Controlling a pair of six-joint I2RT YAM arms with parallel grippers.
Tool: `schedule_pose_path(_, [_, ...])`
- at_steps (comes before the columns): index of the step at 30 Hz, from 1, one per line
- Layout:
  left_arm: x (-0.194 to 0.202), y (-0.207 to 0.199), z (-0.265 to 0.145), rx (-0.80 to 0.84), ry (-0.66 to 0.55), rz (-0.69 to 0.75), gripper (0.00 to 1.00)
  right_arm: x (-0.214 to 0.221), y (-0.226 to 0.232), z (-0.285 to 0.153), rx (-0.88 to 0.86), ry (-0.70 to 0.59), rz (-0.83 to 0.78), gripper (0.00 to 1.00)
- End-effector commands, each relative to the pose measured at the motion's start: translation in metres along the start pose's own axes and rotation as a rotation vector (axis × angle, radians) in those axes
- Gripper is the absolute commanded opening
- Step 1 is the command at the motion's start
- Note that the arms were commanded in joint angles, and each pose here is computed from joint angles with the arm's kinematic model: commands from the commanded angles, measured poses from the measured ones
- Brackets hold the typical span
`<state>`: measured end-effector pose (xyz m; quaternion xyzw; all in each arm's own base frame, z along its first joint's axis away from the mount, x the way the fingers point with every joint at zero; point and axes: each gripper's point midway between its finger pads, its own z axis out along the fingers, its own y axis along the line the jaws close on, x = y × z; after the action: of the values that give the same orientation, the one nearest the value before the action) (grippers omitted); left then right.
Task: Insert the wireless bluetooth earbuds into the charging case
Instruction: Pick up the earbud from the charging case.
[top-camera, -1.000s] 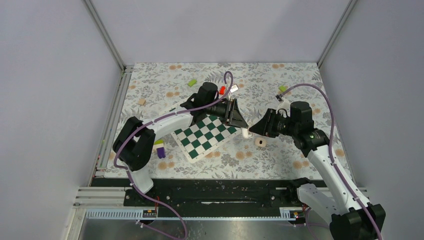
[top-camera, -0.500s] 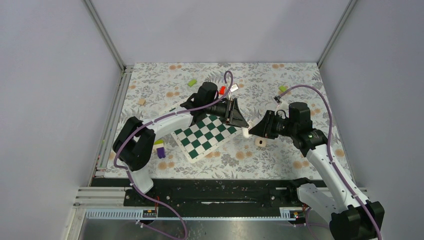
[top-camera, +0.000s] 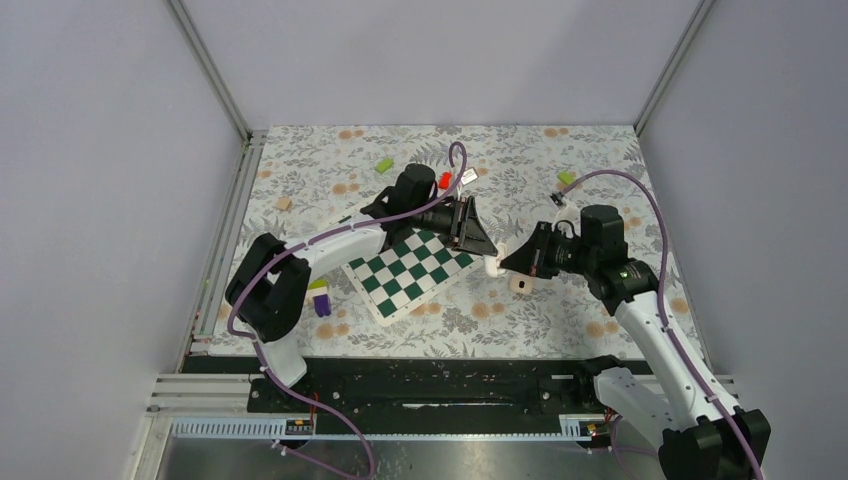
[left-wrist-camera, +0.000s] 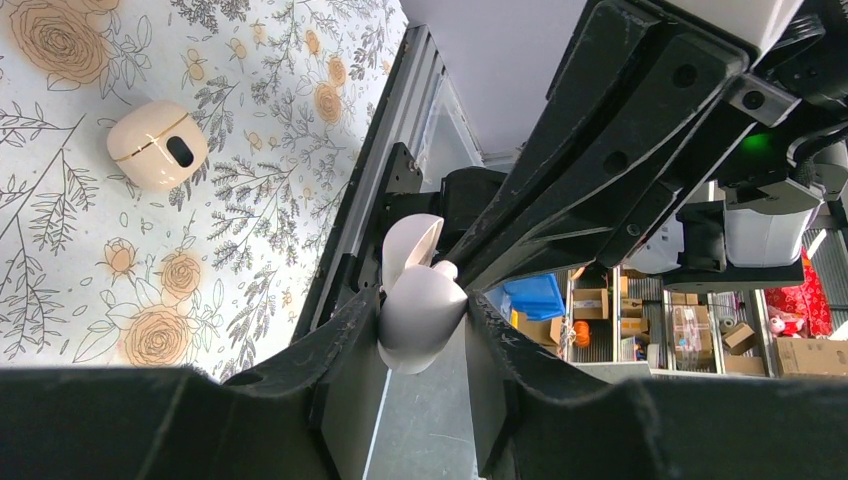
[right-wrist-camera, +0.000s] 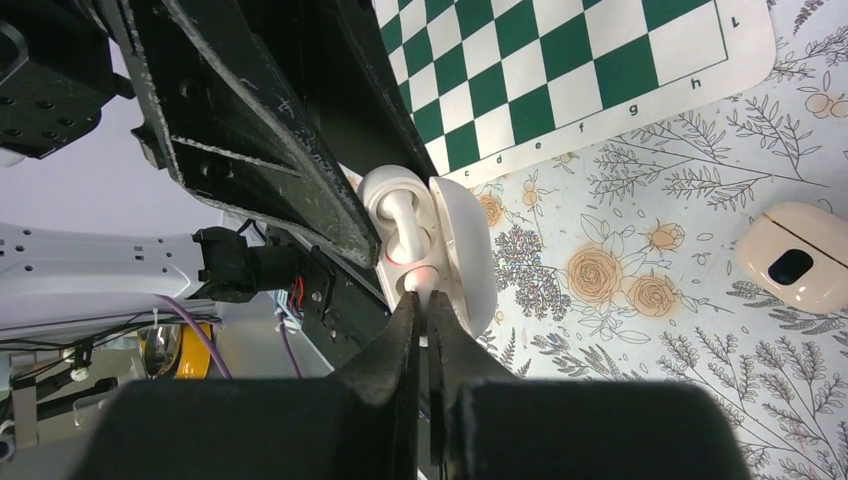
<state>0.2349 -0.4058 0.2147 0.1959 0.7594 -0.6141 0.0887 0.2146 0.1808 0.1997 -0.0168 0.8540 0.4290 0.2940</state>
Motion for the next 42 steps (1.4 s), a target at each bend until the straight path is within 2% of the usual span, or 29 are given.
schedule_pose_path(1, [-0.016,-0.038,-0.009,0.078,-0.042,0.129,0.11,-0.018,0.02,-0.016,-0.024,-0.061,-0.076,0.0])
schedule_pose_path(9, [-0.02,-0.039,-0.012,0.082,-0.056,0.146,0.1,-0.022,0.023,-0.023,-0.016,-0.076,-0.08,0.0])
schedule_pose_path(14, [-0.036,-0.04,-0.023,0.027,-0.161,0.235,0.03,-0.034,0.031,-0.032,-0.012,-0.114,0.013,0.0])
schedule_pose_path(20, [-0.072,-0.043,-0.053,-0.164,-0.411,0.484,0.0,-0.049,0.038,-0.039,-0.04,-0.116,0.295,0.0])
schedule_pose_path(23, [-0.082,-0.046,-0.069,-0.195,-0.546,0.594,0.0,-0.057,0.044,-0.042,-0.088,-0.121,0.404,0.0])
schedule_pose_path(27, [-0.082,-0.066,-0.081,-0.13,-0.67,0.806,0.0,-0.062,0.056,-0.045,-0.148,-0.102,0.502,0.0])
schedule_pose_path(32, [-0.056,-0.095,-0.104,0.039,-0.916,1.148,0.0,-0.07,0.058,-0.044,-0.15,-0.117,0.602,0.0])
schedule_pose_path(34, [-0.047,-0.091,-0.101,0.078,-0.913,1.208,0.0,-0.073,0.055,-0.044,-0.137,-0.139,0.649,0.0])
schedule_pose_path(37, [-0.043,-0.093,-0.092,0.127,-0.872,1.212,0.0,-0.079,0.06,-0.04,-0.21,-0.132,0.748,0.0])
schedule_pose_path(42, [-0.04,-0.102,-0.088,0.146,-0.851,1.305,0.0,-0.071,0.049,-0.033,-0.224,-0.122,0.86,0.0])
